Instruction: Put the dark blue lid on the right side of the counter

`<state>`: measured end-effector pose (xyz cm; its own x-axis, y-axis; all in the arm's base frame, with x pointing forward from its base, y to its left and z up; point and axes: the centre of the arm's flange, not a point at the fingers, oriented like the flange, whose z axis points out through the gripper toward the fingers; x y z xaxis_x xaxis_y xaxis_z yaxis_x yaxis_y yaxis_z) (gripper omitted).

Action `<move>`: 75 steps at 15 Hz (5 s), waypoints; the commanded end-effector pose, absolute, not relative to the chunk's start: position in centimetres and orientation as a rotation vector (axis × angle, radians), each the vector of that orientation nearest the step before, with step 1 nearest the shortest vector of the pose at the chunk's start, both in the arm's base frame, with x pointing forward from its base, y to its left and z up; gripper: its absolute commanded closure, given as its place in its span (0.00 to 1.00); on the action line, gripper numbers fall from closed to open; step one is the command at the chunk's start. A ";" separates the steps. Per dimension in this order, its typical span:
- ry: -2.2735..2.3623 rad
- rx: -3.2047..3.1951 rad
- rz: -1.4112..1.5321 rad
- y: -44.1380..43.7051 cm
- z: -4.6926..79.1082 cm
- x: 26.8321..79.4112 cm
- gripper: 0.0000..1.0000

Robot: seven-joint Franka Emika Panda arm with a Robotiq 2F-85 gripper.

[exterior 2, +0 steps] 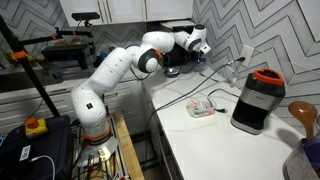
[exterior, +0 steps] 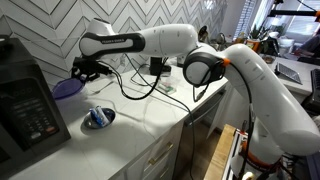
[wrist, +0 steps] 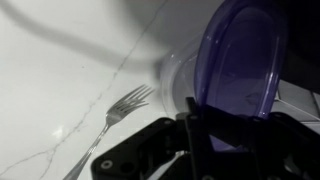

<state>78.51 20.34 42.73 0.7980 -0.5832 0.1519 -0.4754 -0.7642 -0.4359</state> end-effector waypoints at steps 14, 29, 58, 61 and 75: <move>1.617 -2.328 -0.178 21.6 47.6 59.6 0.99; 1.509 -2.562 -0.153 21.4 48.1 53.6 0.99; 2.668 -1.789 -0.336 14.5 44.9 33.8 0.99; 2.620 -1.830 -0.426 12.5 43.5 34.1 0.99; 2.507 -1.949 -0.463 11.6 44.3 36.1 0.95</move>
